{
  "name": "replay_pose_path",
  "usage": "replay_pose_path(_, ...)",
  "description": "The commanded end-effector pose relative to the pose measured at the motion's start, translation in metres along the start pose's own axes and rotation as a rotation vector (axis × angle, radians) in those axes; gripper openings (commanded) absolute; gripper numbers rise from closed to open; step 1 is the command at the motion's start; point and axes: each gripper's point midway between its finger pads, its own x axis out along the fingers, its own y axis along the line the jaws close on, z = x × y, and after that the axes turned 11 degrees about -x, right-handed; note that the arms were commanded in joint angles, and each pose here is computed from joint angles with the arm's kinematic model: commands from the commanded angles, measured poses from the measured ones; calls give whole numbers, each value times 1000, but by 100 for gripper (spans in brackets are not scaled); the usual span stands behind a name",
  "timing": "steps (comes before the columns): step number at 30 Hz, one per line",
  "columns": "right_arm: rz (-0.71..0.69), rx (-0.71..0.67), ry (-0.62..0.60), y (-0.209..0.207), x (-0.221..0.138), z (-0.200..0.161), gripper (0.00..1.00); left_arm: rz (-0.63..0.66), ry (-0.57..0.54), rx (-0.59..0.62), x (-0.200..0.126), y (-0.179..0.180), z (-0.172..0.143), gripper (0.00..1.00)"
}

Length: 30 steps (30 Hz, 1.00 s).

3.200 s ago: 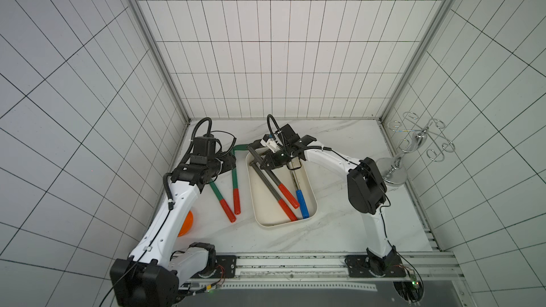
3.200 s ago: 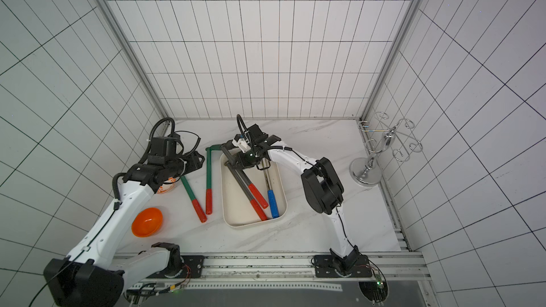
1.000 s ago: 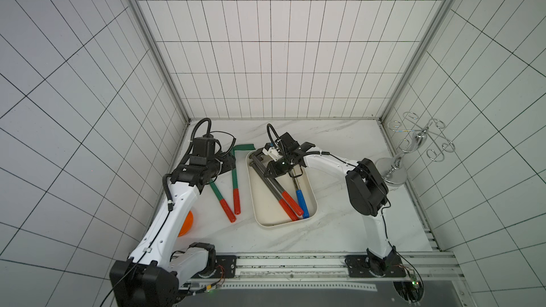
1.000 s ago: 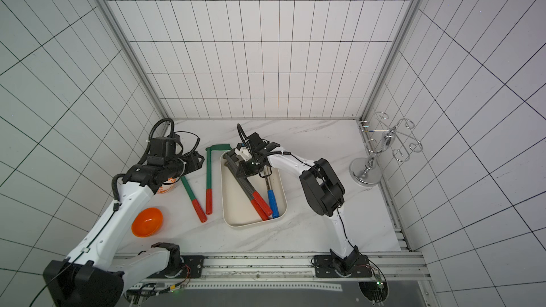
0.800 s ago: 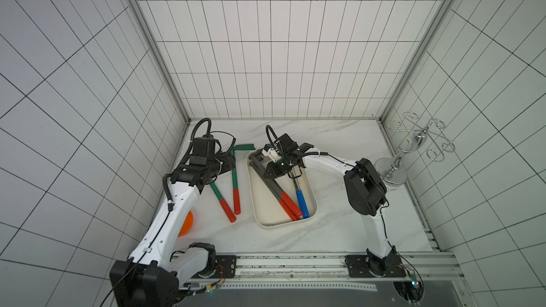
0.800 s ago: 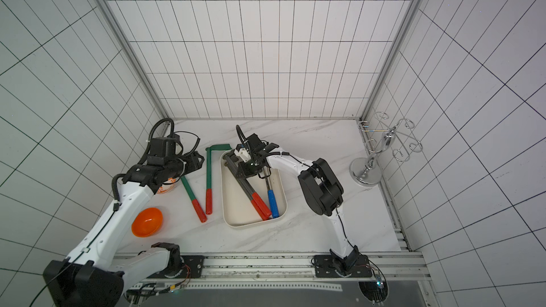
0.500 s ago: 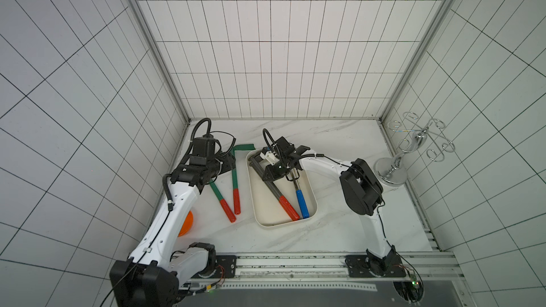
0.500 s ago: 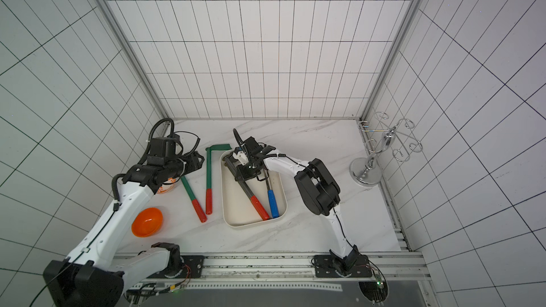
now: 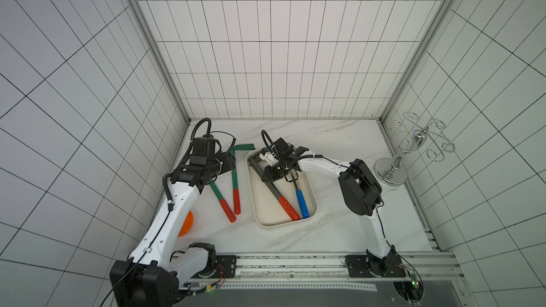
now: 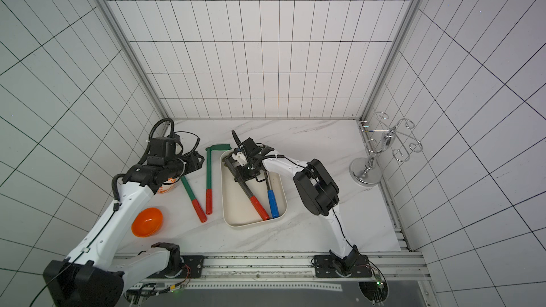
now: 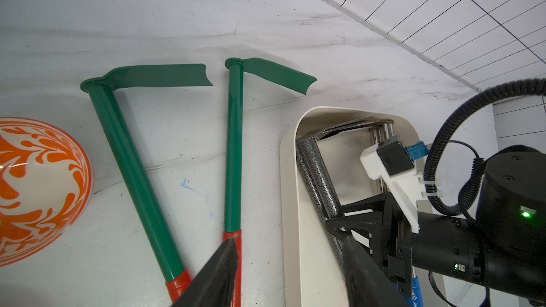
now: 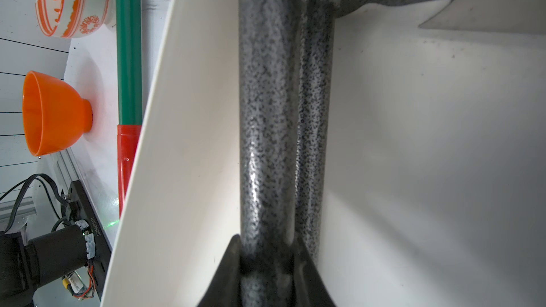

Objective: Put the small hoe into the storage box
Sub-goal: Place the hoe in the storage box.

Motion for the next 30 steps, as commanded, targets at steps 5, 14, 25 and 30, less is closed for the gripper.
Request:
replay_pose_path(5, -48, 23, 77, -11, 18, -22, 0, -11, -21, 8, -3, -1, 3, 59)
replay_pose_path(14, -75, 29, 96, -14, 22, -29, 16, -14, -22, 11, -3, -2, 5, 59)
replay_pose_path(25, -124, 12, 72, -15, 11, -19, 35, -19, -27, 13, -5, -5, 8, 60)
replay_pose_path(30, -157, -7, 38, -14, -3, -4, 38, -19, -24, 12, -6, -6, 8, 60)
